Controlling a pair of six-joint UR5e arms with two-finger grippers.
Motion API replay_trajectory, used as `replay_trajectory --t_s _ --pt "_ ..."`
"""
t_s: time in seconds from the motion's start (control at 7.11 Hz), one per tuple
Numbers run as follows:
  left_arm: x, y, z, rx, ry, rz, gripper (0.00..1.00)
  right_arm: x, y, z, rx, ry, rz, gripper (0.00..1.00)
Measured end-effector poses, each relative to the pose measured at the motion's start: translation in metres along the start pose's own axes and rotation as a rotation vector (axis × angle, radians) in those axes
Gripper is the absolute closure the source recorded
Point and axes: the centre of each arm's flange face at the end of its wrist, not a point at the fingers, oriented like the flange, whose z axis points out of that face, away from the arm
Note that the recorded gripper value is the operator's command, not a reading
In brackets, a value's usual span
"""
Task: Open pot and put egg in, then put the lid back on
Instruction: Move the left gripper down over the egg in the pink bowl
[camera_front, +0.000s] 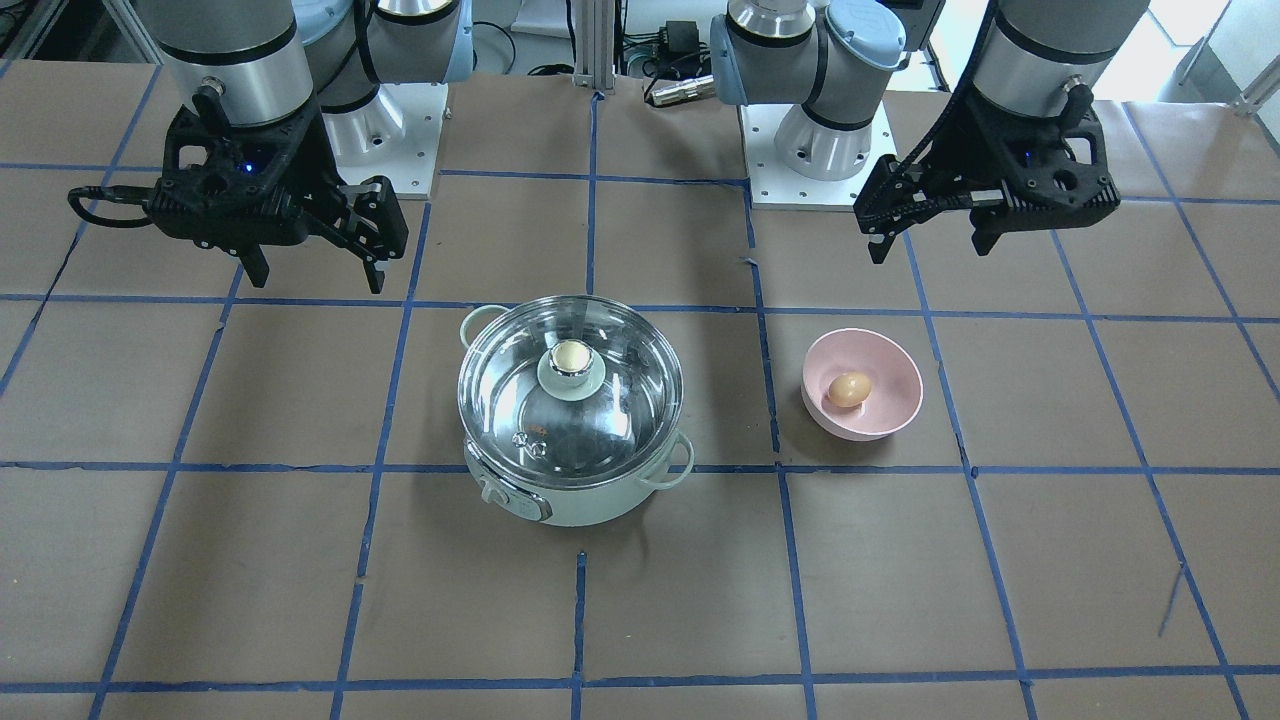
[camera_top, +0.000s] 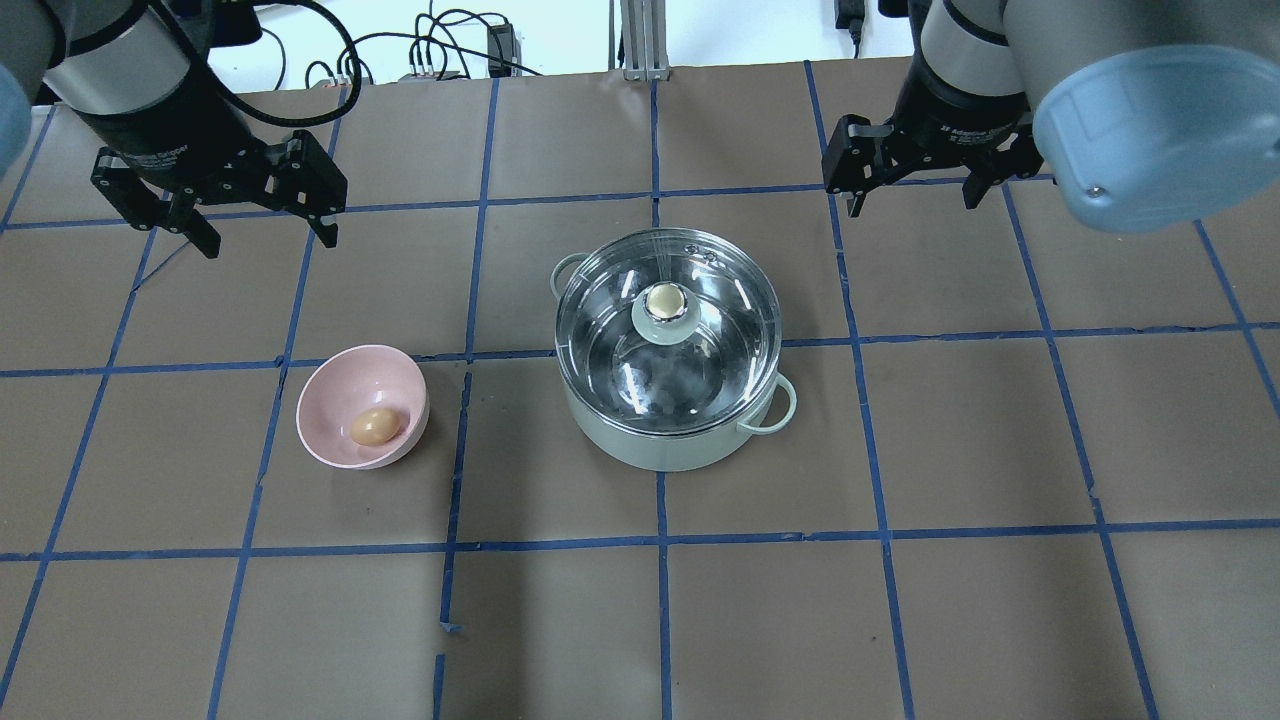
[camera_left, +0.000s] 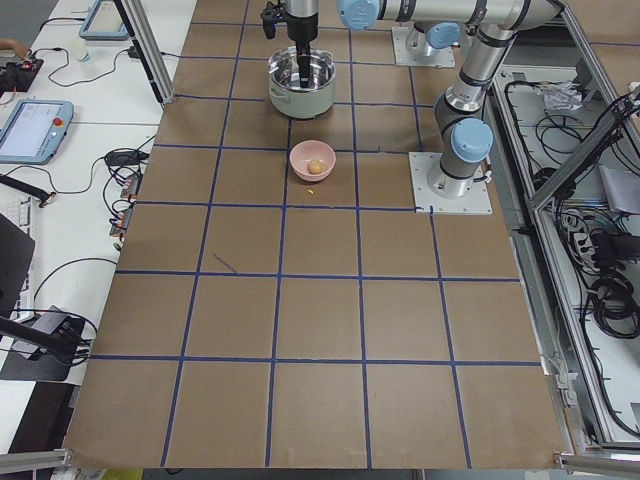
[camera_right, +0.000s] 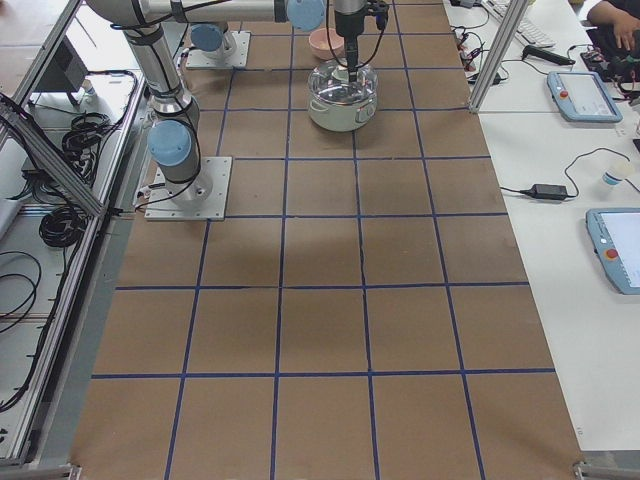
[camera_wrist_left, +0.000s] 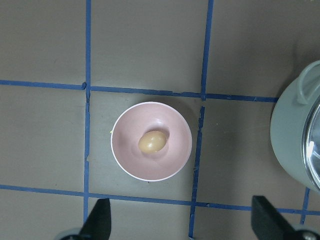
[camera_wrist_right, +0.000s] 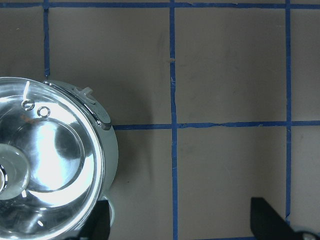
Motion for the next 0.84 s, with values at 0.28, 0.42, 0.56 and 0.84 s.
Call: replay_trajectory --t_s 0.28,0.42,0.56,0.84 --pt "0.001 0.002 0.006 -0.012 -0.001 0.005 0.0 -0.001 0.0 0.001 -0.002 -0.002 -0.004 0.0" --pt "0.001 0.004 0.013 -0.027 -0.001 0.009 0.0 0.001 0.0 0.0 0.0 -0.003 -0.006 0.0" --pt "0.0 0.006 0.025 -0.049 0.0 0.018 0.0 0.004 -0.001 0.0 0.002 -0.001 -0.003 0.0" --pt "-0.005 0.008 0.063 -0.08 0.004 0.099 0.0 0.005 -0.001 0.0 0.002 -0.001 0.006 0.0"
